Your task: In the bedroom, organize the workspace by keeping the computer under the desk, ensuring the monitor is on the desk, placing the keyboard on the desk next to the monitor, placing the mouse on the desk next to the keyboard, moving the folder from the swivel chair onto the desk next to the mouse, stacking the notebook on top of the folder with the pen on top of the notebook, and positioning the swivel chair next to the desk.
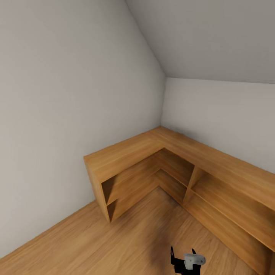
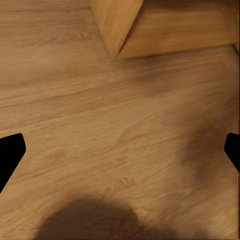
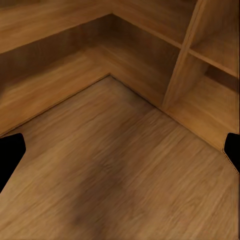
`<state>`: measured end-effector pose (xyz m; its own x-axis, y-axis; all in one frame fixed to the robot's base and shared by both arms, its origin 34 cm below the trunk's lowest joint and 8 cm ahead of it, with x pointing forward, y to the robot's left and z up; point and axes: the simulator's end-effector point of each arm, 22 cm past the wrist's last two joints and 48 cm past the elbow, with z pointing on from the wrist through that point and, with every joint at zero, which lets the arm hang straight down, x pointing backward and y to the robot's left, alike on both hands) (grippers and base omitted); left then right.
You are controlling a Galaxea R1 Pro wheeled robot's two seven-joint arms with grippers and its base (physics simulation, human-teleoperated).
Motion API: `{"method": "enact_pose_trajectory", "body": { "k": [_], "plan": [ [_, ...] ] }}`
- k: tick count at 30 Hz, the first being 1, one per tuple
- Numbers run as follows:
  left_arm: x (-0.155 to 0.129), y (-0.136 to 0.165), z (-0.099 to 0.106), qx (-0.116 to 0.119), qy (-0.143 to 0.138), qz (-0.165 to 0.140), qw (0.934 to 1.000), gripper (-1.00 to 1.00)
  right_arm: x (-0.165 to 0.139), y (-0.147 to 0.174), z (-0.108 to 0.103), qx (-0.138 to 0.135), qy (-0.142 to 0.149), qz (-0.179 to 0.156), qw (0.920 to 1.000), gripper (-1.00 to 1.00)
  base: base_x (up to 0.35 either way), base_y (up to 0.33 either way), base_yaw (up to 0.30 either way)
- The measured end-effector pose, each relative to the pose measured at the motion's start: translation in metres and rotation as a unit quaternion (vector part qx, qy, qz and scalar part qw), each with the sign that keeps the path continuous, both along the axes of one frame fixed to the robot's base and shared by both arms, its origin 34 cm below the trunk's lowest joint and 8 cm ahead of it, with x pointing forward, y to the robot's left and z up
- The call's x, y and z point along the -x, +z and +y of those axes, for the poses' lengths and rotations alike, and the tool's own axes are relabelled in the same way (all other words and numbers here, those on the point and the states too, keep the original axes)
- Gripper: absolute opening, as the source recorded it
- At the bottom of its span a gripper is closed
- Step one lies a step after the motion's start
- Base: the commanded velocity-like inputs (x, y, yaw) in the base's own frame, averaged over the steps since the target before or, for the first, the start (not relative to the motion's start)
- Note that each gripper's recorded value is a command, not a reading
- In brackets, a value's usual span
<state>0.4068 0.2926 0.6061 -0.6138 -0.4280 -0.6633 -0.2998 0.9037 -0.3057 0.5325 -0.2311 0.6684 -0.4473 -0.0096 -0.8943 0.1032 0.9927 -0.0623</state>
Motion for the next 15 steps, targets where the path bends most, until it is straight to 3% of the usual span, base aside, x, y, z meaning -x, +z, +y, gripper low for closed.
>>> {"method": "enact_pose_trajectory", "body": {
  "k": [12, 15],
  "plan": [
    [0.0, 0.0, 0.0002, 0.0, 0.001, 0.0, 1.0, 1.0, -0.0002, 0.0001, 0.0003, 0.0, 0.0, 0.0, 1.0, 1.0, 0.314, 0.0, -0.299],
    [0.0, -0.0002, 0.0002, 0.0, 0.001, 0.0, 1.0, 1.0, -0.0003, -0.0001, -0.0003, 0.0, 0.001, 0.0, 1.0, 1.0, 0.18, 0.0, -0.3]
  ]
}}
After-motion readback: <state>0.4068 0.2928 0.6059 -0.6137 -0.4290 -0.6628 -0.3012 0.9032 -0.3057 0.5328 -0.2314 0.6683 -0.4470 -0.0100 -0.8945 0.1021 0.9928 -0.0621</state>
